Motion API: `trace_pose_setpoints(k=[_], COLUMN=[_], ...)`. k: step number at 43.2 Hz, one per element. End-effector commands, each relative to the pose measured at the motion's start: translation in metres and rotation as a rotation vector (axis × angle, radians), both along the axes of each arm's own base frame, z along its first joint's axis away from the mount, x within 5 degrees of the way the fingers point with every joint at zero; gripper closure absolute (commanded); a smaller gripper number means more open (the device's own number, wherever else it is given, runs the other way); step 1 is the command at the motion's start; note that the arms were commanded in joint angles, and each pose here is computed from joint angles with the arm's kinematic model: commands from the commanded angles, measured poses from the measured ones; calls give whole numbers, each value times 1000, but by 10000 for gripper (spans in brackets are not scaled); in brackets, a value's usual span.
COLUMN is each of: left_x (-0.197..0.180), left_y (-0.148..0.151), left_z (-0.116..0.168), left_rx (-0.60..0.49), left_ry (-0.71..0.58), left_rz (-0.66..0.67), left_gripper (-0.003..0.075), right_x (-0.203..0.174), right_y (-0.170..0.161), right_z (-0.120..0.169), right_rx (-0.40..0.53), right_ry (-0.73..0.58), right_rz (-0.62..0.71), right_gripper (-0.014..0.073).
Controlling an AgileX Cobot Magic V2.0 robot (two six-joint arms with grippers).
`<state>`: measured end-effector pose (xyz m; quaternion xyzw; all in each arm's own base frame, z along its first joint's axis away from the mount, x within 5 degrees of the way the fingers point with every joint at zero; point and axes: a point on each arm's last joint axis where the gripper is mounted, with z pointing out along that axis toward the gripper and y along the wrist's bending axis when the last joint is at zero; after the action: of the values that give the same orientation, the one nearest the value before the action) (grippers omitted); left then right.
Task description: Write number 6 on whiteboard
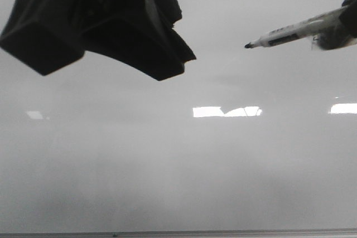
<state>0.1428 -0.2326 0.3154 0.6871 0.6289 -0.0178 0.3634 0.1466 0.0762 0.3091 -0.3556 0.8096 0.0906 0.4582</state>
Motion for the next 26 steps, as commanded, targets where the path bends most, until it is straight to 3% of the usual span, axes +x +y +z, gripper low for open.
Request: trace_pose_setpoints(k=[1, 5, 6, 13, 26], left_x=[-2, -2, -2, -1, -20], left_y=[-2, -2, -2, 1, 57], left_z=[22, 22, 22, 23, 28], left_rx=[-115, -112, -112, -128, -432], left_ry=[-50, -48, -46, -22, -21], left_rz=[-11, -10, -10, 11, 103], left_gripper=[539, 725, 739, 741, 741], right_x=[6, 6, 6, 7, 31], right_y=[-6, -6, -6, -6, -3], right_z=[16, 16, 16, 17, 20], right_rx=[52, 54, 54, 60, 94], right_ry=[-101, -108, -108, -116, -194], right_rz=[-61, -65, -65, -70, -135], right_gripper=[662, 662, 662, 662, 662])
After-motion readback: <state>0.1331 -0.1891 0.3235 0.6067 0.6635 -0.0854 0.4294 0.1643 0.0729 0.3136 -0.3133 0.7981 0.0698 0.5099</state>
